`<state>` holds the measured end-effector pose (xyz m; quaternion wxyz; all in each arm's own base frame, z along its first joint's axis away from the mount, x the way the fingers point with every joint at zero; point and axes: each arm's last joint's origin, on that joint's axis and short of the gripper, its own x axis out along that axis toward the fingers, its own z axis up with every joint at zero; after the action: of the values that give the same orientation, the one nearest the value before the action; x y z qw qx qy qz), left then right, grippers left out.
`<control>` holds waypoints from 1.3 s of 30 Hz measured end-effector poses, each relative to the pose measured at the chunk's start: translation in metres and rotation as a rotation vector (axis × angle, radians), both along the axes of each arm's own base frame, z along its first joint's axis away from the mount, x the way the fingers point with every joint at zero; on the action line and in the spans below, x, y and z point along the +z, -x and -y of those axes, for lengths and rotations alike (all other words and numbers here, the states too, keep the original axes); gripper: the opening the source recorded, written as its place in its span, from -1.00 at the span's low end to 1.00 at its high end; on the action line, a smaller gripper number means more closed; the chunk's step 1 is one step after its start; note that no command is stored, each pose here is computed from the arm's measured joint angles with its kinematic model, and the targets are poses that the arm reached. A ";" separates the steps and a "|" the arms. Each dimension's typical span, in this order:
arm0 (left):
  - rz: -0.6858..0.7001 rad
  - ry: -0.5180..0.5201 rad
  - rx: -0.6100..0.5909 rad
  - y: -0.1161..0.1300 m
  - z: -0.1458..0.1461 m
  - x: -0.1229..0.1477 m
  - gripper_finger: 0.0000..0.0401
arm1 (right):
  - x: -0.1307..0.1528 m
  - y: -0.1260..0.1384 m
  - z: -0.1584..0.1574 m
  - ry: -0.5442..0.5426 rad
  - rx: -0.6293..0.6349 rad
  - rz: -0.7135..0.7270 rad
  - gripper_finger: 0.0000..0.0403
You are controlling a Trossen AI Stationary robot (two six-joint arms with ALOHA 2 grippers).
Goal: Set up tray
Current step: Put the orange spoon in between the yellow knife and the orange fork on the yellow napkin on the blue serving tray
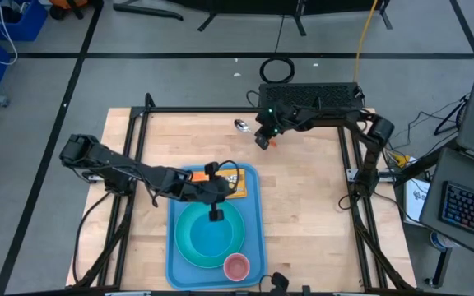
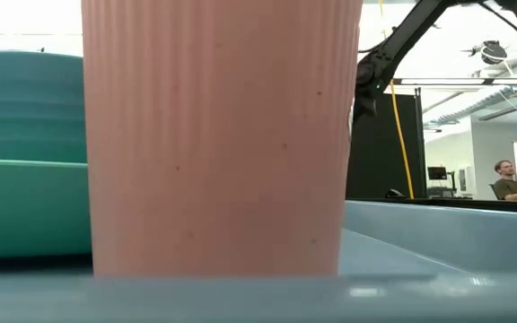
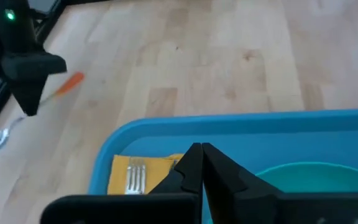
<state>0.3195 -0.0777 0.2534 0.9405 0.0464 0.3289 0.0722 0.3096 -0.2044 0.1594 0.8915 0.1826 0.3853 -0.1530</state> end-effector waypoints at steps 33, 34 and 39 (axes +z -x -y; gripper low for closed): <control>0.345 -0.159 0.375 -0.033 -0.016 0.004 -0.35 | 0.079 0.094 -0.133 0.228 0.315 0.970 -1.00; 0.348 -0.162 0.381 -0.035 -0.016 0.002 -0.26 | 0.081 0.093 -0.137 0.243 0.337 0.986 -1.00; 0.367 -0.141 0.379 -0.044 -0.019 -0.006 0.17 | 0.084 0.090 -0.151 0.294 0.420 1.024 -1.00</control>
<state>0.3630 -0.0586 0.2474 0.9484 0.0356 0.1502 0.2768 0.2201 -0.0533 0.2434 0.9918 0.0272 -0.0929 0.0835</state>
